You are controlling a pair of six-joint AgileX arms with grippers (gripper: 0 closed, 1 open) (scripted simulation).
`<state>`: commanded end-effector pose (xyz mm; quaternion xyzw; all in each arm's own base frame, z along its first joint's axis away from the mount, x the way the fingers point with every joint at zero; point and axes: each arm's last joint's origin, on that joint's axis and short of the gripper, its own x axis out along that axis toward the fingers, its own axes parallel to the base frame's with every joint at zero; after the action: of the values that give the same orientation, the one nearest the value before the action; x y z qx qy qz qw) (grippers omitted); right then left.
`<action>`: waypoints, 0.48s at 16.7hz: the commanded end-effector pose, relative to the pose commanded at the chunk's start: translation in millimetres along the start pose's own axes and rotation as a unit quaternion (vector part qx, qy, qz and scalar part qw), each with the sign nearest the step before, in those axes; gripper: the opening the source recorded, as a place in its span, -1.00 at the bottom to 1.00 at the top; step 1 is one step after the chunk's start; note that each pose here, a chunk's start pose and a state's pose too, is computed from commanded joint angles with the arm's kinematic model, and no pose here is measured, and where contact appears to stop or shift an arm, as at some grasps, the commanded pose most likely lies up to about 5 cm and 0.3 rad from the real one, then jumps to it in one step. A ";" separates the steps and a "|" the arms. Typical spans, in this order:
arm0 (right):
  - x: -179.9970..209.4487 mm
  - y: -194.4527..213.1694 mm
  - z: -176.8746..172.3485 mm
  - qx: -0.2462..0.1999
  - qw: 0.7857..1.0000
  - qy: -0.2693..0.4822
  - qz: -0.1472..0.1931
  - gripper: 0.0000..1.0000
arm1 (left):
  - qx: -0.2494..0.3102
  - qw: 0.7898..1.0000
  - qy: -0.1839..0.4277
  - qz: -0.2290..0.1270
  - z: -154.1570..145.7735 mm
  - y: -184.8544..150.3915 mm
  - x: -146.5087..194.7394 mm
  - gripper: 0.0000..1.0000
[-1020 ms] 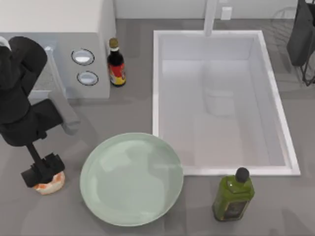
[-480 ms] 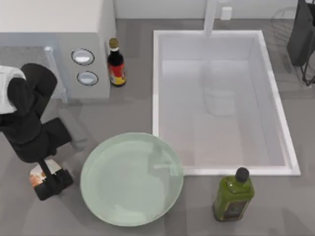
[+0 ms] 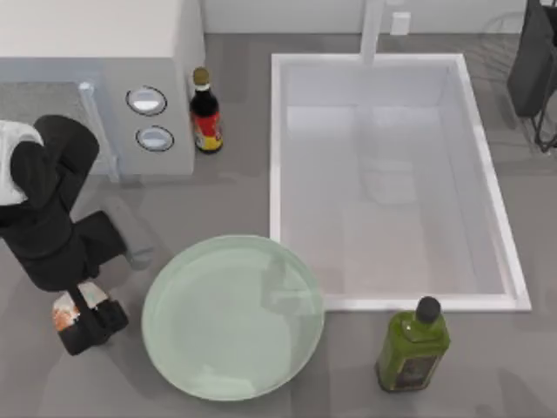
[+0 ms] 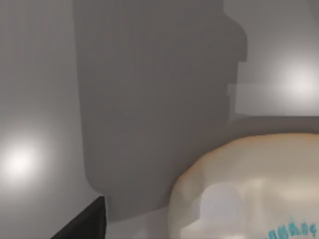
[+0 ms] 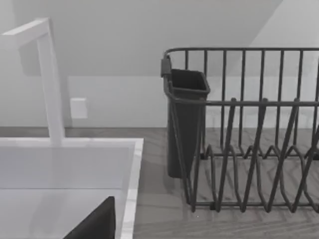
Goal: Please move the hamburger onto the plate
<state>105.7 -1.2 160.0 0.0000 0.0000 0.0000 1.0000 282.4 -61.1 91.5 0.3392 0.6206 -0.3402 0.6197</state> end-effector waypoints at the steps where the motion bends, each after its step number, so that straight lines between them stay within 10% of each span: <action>1: 0.0 0.0 0.0 0.000 1.000 0.000 0.000 1.00 | 0.000 1.000 0.000 0.000 0.0 0.0 0.0 0.70; 8: 0.0 0.0 0.0 0.000 1.000 0.000 0.000 1.00 | 0.000 1.000 0.000 0.000 0.0 0.0 0.0 -0.36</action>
<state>105.7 -1.2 160.0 0.0000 0.0000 0.0000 1.0000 282.4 -61.1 91.5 0.3392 0.6206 -0.3402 0.6197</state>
